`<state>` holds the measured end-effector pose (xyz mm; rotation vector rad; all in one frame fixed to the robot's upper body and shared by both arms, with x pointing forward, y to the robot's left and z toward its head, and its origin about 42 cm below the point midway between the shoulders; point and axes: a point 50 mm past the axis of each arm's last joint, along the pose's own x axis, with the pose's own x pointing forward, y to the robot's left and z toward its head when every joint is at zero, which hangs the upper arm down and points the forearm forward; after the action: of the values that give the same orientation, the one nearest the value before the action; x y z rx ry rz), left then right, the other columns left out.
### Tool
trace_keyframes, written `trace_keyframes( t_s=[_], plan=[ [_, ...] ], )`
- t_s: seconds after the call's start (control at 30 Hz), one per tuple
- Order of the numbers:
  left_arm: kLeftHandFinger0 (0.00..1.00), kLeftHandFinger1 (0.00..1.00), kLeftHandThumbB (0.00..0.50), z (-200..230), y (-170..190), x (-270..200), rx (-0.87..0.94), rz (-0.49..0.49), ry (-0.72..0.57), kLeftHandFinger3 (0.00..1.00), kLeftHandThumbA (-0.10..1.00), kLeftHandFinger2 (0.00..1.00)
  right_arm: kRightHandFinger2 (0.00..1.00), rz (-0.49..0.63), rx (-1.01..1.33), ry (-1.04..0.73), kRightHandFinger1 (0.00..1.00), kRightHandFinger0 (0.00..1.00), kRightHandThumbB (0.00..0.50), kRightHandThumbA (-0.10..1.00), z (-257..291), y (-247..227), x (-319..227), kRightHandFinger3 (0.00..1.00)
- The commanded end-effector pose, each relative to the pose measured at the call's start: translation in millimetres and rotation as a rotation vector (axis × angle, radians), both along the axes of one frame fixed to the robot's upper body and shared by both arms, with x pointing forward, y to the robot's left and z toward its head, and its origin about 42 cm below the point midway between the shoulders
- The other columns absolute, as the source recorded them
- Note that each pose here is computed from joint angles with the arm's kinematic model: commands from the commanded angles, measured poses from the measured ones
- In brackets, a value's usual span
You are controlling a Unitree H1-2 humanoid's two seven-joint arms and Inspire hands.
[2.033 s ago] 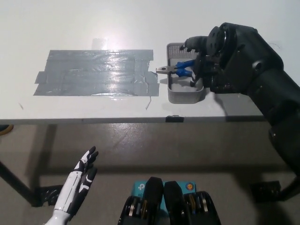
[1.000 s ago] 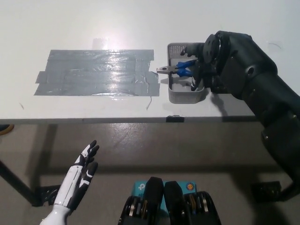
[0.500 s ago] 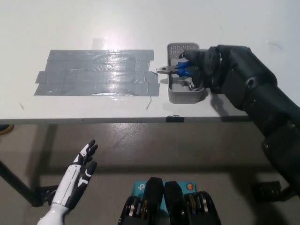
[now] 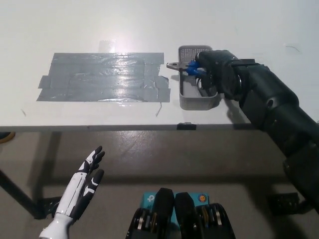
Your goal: The robot picks the blue plier placed on top of the container and places it on the grey area of the table
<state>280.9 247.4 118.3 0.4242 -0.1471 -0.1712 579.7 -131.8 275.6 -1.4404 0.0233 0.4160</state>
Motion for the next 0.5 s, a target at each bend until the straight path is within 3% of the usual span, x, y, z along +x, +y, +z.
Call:
trace_keyframes(
  t_s=[0.0,0.13,0.17,0.27,0.33,0.43,0.47],
  plan=[
    [1.0,1.0,0.22,14,0,6,0.021,-0.026,-0.053,1.0,1.0,1.0,0.92,0.022,0.045,-0.233,0.64,0.21,0.167,-0.1,54,-11,12,0.67],
    [1.0,1.0,0.216,13,0,7,0.02,-0.025,-0.05,1.0,1.0,1.0,0.84,0.032,0.054,-0.29,0.55,0.14,0.171,-0.1,64,-13,13,0.52],
    [1.0,1.0,0.206,14,0,6,0.027,-0.026,-0.051,1.0,1.0,1.0,0.82,0.036,0.052,-0.313,0.53,0.11,0.151,-0.1,74,-9,14,0.47],
    [1.0,1.0,0.184,15,0,7,0.022,-0.027,-0.058,1.0,1.0,1.0,0.78,0.053,0.099,-0.358,0.49,0.1,0.161,-0.1,91,-5,15,0.42],
    [1.0,1.0,0.182,14,0,8,0.014,-0.027,-0.062,1.0,1.0,1.0,0.82,0.076,0.118,-0.403,0.48,0.08,0.157,-0.1,101,-2,15,0.46],
    [1.0,1.0,0.182,14,0,8,0.019,-0.027,-0.06,1.0,1.0,1.0,0.89,0.087,0.181,-0.465,0.58,0.15,0.134,-0.1,124,4,15,0.85],
    [1.0,1.0,0.185,14,0,8,0.02,-0.028,-0.059,1.0,1.0,1.0,0.9,0.092,0.187,-0.476,0.58,0.15,0.134,-0.1,127,5,15,0.93]
  ],
)
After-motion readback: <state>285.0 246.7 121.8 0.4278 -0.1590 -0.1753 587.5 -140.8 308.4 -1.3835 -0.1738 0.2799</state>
